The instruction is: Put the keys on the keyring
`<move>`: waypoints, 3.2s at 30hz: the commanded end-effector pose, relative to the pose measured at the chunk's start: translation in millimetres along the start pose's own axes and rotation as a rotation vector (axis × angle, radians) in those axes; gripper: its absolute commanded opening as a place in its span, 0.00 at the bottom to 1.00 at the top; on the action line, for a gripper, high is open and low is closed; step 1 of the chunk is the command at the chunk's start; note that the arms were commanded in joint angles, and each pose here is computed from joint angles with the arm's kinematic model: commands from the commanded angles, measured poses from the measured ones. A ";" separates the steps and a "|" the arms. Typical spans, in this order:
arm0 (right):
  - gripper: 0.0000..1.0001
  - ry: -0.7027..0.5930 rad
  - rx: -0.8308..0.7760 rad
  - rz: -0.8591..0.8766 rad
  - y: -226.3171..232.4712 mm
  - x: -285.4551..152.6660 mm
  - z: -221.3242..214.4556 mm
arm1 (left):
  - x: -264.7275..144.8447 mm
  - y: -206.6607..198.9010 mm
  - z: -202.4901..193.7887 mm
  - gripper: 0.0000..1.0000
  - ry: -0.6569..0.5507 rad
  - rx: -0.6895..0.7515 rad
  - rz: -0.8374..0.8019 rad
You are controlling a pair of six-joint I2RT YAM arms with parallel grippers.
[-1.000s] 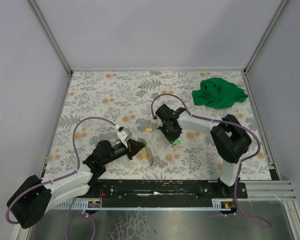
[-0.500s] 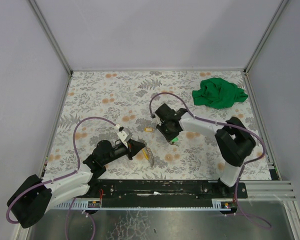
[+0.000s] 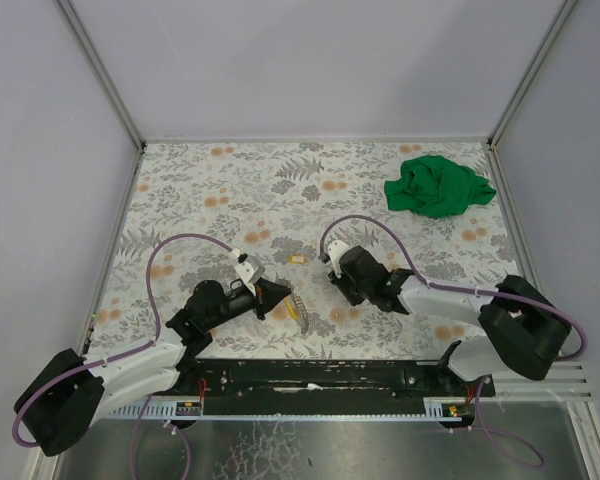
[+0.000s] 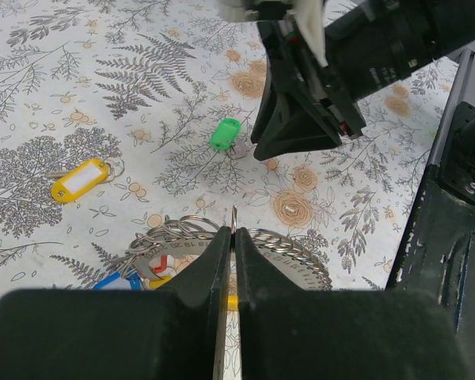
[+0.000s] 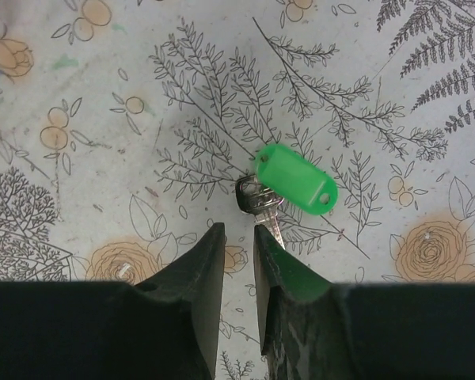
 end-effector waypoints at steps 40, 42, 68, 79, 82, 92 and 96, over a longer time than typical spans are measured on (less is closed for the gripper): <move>0.14 -0.380 -0.072 0.000 -1.8 22.4 18.9 | 4.5 -2.8 31.0 0.00 -0.104 0.042 -0.027; 0.10 -0.375 -0.073 -0.002 -2.2 24.0 17.9 | 4.7 -2.9 31.0 0.00 -0.103 0.042 -0.028; 0.00 -0.487 -0.265 0.414 57.4 -44.5 65.3 | 3.0 -26.2 36.4 0.00 -0.149 0.129 -0.184; 0.00 -0.598 -0.405 0.566 78.6 -92.2 67.5 | 17.3 -42.0 33.1 0.00 -0.072 0.146 -0.328; 0.00 -0.577 -0.421 0.564 77.9 -89.7 64.1 | 19.2 -37.9 32.4 0.00 -0.069 0.163 -0.304; 0.00 -0.615 -0.458 0.600 82.2 -101.1 59.6 | 18.7 -36.7 34.8 0.01 -0.122 0.291 -0.313; 0.00 -0.645 -0.543 0.658 90.5 -104.1 52.7 | 19.6 -40.4 30.2 0.01 -0.116 0.336 -0.356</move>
Point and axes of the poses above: each gripper's point midway between its finger pads, its own x axis out along the fingers, its own y axis along the line the jaws close on, z = x × y, the point moved 1 cm from there along -x, back along the fingers, and after that the axes turned 10 degrees about x, right-handed, at the moved point
